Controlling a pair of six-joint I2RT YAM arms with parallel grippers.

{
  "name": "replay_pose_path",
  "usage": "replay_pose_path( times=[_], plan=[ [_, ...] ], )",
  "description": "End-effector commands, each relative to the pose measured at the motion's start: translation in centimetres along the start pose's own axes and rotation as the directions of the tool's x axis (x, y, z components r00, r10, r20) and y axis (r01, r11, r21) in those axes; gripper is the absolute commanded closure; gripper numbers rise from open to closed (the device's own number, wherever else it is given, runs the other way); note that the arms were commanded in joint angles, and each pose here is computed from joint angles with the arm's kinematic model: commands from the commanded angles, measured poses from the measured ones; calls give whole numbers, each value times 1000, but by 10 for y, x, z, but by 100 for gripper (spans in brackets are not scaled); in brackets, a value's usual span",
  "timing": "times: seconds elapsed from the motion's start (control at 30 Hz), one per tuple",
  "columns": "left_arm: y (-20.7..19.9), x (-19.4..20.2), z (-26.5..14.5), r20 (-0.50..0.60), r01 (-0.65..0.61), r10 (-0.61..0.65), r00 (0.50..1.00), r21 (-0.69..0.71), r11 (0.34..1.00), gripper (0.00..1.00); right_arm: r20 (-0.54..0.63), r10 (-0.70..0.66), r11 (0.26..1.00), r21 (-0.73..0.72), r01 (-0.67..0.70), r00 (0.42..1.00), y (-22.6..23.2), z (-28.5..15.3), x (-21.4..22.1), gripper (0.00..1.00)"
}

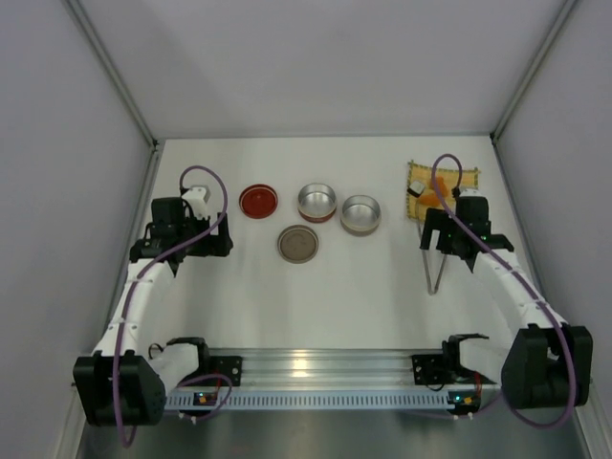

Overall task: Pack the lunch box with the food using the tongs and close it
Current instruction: Pick up the clamp at the center of the board.

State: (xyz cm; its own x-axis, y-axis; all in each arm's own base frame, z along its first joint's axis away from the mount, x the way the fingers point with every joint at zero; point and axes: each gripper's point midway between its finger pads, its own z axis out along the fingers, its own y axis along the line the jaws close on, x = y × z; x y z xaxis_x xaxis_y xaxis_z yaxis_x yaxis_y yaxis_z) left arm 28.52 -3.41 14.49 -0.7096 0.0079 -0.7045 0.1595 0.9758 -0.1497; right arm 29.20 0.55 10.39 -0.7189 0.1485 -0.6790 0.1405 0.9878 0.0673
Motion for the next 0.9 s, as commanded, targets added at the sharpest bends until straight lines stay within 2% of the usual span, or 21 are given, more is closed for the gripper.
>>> replay_pose_path(
  times=[0.0,0.3,0.5,0.87],
  plan=[
    [3,-26,-2,78,4,-3,997,-15,1000,2,-70,7,998,70,-2,998,-6,6,0,1],
    [3,-23,2,63,3,-3,998,-10,1000,2,-206,-24,994,101,46,978,-1,35,24,1],
    [5,-20,9,41,12,-11,999,-11,1000,2,-201,-53,994,86,72,978,11,45,25,1],
    [7,-19,13,29,13,-12,1000,-18,1000,2,-190,-40,983,166,72,981,5,69,24,1]
  ],
)
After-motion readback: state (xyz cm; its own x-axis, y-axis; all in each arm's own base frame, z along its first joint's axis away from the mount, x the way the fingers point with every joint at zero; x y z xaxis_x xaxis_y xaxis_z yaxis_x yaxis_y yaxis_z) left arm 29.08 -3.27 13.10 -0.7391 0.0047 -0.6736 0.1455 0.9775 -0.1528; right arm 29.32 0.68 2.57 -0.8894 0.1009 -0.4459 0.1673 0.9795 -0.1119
